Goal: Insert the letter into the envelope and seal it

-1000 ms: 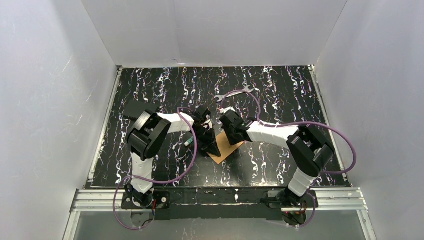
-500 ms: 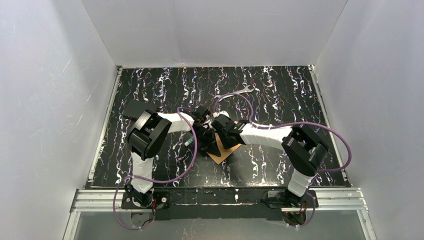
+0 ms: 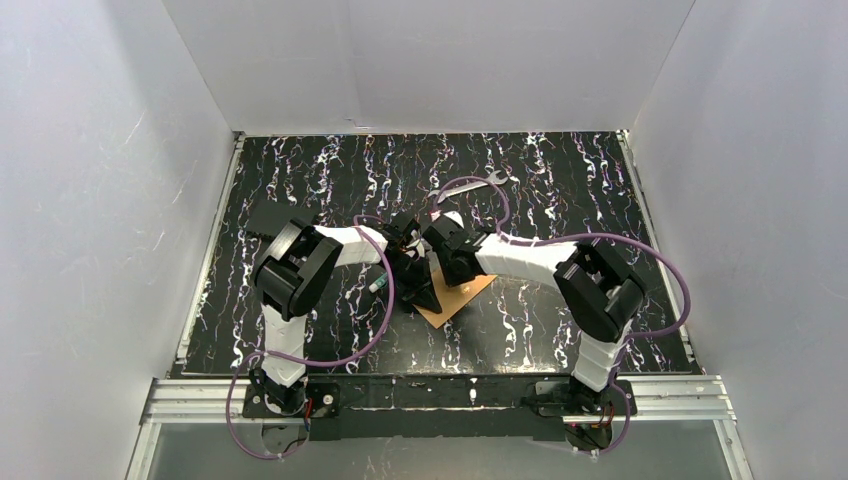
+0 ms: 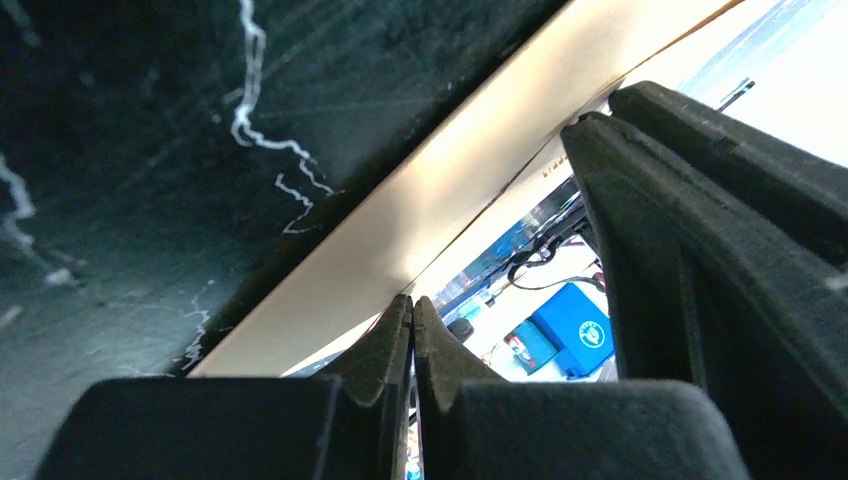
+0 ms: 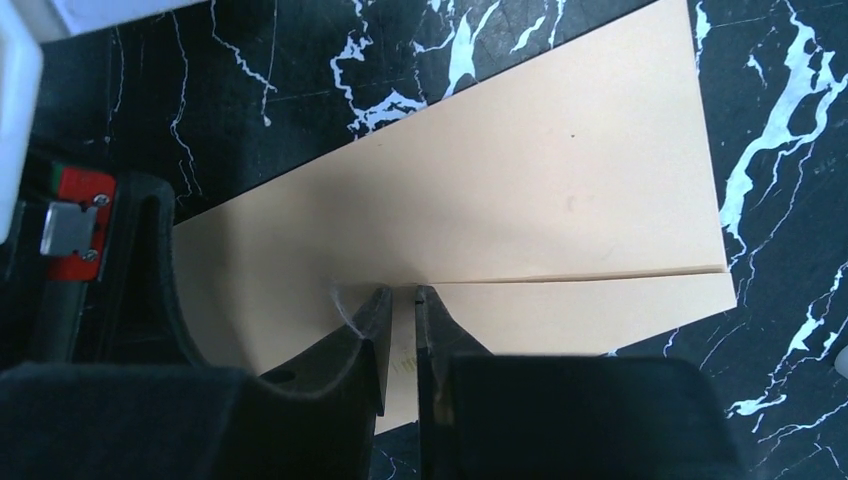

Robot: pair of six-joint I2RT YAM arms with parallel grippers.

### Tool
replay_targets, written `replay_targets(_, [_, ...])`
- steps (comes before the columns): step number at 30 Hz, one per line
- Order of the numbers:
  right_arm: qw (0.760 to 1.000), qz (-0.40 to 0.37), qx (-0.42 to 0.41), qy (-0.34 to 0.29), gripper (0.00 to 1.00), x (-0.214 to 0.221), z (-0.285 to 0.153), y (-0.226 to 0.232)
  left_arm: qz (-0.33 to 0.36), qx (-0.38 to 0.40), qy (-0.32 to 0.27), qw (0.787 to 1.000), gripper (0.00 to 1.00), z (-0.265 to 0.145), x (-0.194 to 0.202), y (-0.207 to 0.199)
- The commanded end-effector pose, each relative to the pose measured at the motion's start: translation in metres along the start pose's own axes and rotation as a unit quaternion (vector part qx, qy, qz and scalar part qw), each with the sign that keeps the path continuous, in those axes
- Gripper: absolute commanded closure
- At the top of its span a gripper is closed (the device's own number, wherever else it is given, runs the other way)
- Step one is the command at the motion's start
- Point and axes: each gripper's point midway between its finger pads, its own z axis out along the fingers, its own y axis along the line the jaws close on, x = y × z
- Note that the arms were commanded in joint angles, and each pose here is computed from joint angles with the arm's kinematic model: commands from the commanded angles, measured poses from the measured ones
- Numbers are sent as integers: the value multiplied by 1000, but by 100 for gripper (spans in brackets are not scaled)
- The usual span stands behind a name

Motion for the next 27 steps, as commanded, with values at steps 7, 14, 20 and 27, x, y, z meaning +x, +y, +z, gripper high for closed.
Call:
replay_targets(7, [998, 60, 17, -16, 77, -34, -21, -45, 45, -79, -43, 995, 100, 1, -13, 29])
replay_targets(14, [995, 77, -26, -60, 74, -74, -68, -35, 131, -6, -94, 987, 72, -42, -24, -44])
replay_targets(20, [986, 144, -40, -72, 57, -51, -100, -45, 183, -29, -203, 961, 52, -110, -36, -73])
replay_targets(27, [975, 196, -65, -79, 52, -37, -108, -42, 264, -248, -283, 888, 26, -169, -59, -2])
